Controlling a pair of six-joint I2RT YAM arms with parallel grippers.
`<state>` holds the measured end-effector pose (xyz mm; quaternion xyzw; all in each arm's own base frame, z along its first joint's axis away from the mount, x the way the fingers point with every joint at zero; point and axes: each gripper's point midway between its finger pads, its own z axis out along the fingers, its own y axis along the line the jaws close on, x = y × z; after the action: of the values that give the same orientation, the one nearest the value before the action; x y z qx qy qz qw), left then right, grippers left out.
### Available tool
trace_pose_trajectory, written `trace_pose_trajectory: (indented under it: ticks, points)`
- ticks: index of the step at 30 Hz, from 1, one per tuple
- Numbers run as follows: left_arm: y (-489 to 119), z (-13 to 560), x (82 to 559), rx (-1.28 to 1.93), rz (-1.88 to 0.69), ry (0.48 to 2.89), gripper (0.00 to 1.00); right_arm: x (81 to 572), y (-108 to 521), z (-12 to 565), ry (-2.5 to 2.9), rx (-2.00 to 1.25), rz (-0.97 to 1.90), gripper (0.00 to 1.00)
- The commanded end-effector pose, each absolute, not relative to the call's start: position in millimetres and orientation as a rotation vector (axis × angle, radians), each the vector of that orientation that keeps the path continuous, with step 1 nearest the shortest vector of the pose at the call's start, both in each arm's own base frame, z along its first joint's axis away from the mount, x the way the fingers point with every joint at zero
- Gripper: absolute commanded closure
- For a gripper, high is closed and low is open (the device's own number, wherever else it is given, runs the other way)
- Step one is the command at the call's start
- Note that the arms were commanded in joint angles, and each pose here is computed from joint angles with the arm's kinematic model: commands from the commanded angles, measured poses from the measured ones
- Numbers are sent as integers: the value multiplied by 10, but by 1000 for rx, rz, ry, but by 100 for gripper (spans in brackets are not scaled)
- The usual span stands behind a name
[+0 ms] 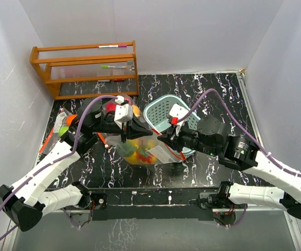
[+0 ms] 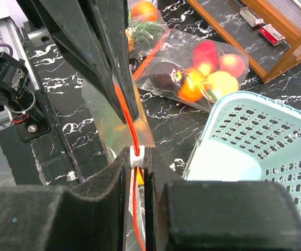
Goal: Place the food in the zip-top bag and seal the zipper
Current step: Zip the zipper food storage bag.
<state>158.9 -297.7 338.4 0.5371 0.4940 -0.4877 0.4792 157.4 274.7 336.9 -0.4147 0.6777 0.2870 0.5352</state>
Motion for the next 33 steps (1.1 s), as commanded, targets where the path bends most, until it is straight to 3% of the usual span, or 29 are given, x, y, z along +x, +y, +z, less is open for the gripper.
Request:
trace_pose_trajectory:
  ticks: [1,6,17,33]
  points:
    - [-2909,3803,1615,1235,-1134,1118,100,1601,2562,3412,1622,-917,644,92]
    - [-2868,3950,1710,1176,-1066,1118,100,1566,2526,3290,1659,-913,652,92]
    - [-2336,4522,2462,737,-617,1229,100,1472,2397,3025,1732,-842,698,92]
    - [-2093,4733,2654,579,-501,1244,100,1459,2242,2802,1808,-730,696,90]
